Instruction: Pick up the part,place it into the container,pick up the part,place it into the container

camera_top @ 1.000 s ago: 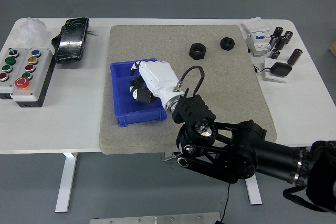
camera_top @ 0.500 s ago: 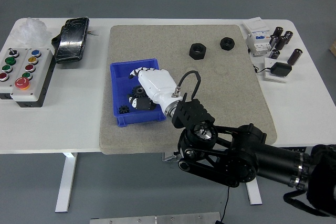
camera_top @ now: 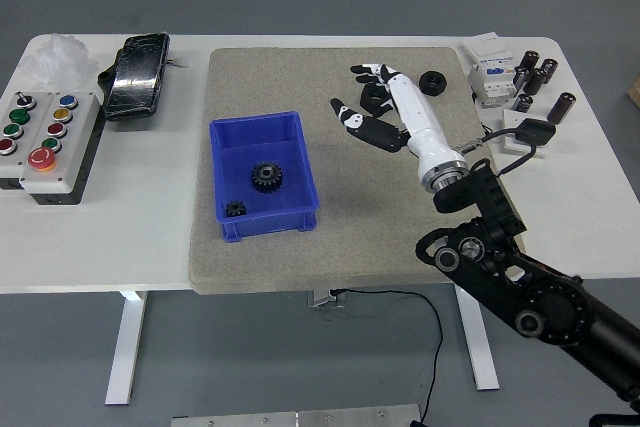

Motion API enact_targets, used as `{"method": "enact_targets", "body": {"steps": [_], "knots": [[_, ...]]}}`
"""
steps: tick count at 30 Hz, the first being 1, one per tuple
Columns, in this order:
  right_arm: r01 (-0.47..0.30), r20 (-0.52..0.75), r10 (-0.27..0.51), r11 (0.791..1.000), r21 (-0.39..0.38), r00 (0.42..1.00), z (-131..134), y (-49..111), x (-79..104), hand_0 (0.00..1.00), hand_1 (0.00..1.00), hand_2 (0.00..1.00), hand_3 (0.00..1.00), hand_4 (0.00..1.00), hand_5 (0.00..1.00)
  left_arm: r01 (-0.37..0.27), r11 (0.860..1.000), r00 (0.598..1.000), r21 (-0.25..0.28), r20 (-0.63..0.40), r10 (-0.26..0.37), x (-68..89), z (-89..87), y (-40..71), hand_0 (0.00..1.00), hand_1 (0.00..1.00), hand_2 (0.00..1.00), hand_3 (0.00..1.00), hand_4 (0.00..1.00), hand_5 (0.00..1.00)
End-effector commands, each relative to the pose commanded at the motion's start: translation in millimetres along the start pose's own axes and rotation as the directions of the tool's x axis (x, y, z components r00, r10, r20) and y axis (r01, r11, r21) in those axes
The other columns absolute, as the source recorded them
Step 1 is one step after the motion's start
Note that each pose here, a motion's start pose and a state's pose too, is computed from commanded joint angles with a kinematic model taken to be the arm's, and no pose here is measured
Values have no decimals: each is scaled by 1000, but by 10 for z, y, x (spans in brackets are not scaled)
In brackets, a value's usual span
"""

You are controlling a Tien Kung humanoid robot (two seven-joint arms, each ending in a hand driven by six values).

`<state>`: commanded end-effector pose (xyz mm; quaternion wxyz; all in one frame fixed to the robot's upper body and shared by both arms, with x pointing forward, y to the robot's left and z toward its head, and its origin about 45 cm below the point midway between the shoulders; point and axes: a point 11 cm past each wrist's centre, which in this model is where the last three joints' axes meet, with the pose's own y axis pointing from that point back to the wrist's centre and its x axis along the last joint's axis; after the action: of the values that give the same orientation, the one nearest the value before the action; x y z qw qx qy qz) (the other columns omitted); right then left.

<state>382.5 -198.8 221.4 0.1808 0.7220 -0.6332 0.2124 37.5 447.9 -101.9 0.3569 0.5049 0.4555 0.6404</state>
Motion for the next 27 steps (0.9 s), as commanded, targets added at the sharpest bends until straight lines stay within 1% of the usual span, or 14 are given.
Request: {"method": "enact_targets", "body": {"steps": [1,2,4,7,9,10,12,15,17,22,27], "knots": [[-6,41,6,1000,-12,999,96,29,57,462,670,698,695,765,442,-2,1000,1000,-1,1,2,12,8,1,613,546,551,618,613,345],[-15,91,17,1000,-24,996,202,67,122,471,653,685,677,781,472,-5,1000,1000,-4,1,5,27,16,2,613,546,551,618,613,345],[-37,184,43,999,-40,982,381,155,233,471,653,685,677,781,472,-10,1000,1000,-4,2,10,57,13,2,613,546,551,618,613,345],[-109,319,122,992,-60,940,590,299,425,471,653,685,677,781,472,-13,1000,1000,8,5,13,75,-49,-4,613,546,551,618,613,345],[-170,398,189,982,-81,898,718,401,560,477,654,676,673,785,482,-14,1000,1000,15,6,14,80,-96,-9,614,545,552,618,613,345],[-207,433,227,974,-93,872,779,461,634,477,654,676,673,785,482,-14,1000,1000,16,4,14,77,-113,-11,614,545,552,618,613,345],[-275,484,289,956,-102,826,835,534,784,477,654,676,673,785,482,-11,1000,1000,14,3,11,64,-118,-12,614,545,552,618,613,345],[-373,539,365,923,-99,760,841,589,1041,477,655,673,673,788,484,-3,1000,1000,6,5,3,30,-95,-11,614,546,551,618,613,346],[-425,560,405,899,-103,723,847,621,1209,477,655,673,673,788,484,2,1000,1000,0,8,-2,9,-78,-10,614,546,551,618,613,346],[-508,574,473,854,-112,669,872,713,1478,469,649,670,669,785,487,4,1000,1000,-5,12,-4,1,-69,-10,613,546,550,617,612,344],[-548,585,505,828,-119,634,904,775,1594,473,640,663,663,790,503,3,1000,1000,-16,13,-2,18,-36,-7,614,546,551,617,611,344]]}}
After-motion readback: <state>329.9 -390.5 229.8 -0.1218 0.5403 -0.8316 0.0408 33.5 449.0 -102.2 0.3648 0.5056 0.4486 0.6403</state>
